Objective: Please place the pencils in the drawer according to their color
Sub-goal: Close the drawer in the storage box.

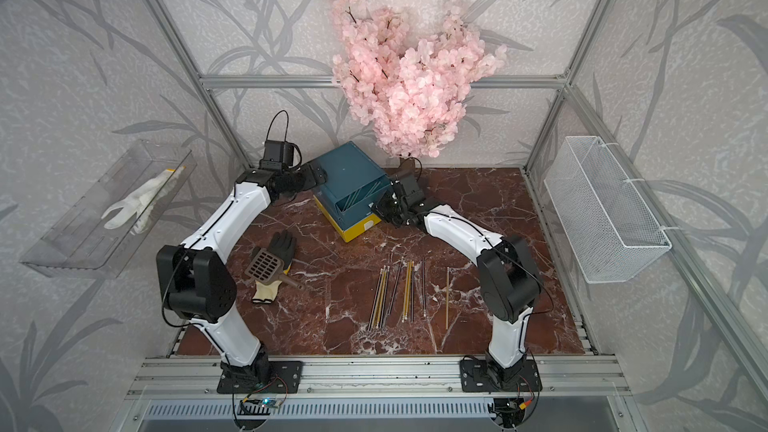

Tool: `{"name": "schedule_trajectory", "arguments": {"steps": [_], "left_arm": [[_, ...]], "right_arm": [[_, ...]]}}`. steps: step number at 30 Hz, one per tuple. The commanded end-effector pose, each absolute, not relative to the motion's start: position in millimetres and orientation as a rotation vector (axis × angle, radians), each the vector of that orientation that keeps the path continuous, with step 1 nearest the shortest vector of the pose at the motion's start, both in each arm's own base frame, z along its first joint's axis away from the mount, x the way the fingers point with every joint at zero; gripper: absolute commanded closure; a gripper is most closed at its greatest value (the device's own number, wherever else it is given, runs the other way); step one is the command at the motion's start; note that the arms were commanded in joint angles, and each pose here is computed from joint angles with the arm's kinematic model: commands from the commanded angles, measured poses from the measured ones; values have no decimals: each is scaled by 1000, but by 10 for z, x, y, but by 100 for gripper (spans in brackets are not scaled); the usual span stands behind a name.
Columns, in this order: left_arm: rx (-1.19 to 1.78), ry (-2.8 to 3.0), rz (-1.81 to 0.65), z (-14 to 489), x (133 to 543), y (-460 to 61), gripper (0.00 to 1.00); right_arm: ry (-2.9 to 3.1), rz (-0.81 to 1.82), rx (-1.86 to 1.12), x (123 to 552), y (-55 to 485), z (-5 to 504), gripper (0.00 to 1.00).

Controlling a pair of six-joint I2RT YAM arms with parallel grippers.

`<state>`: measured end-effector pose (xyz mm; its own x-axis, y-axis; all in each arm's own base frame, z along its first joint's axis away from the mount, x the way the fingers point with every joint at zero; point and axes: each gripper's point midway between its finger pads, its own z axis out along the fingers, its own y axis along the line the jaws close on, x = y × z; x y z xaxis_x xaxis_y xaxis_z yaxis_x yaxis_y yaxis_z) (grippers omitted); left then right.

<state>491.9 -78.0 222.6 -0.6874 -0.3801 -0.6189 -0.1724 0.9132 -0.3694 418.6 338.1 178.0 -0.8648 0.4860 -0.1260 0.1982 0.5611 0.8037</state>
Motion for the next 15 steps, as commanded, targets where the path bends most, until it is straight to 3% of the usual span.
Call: {"name": "schedule_trajectory", "arguments": {"steps": [1,15], "left_arm": [[-393,2494,-320,1808,4660,-780,0],[-382,2502,-315,1795,4574,-773,0]], "right_arm": [[2401,1288,555,4369,3534,1924,100],[2393,1373,570,4521,3747,1897,100]]}}
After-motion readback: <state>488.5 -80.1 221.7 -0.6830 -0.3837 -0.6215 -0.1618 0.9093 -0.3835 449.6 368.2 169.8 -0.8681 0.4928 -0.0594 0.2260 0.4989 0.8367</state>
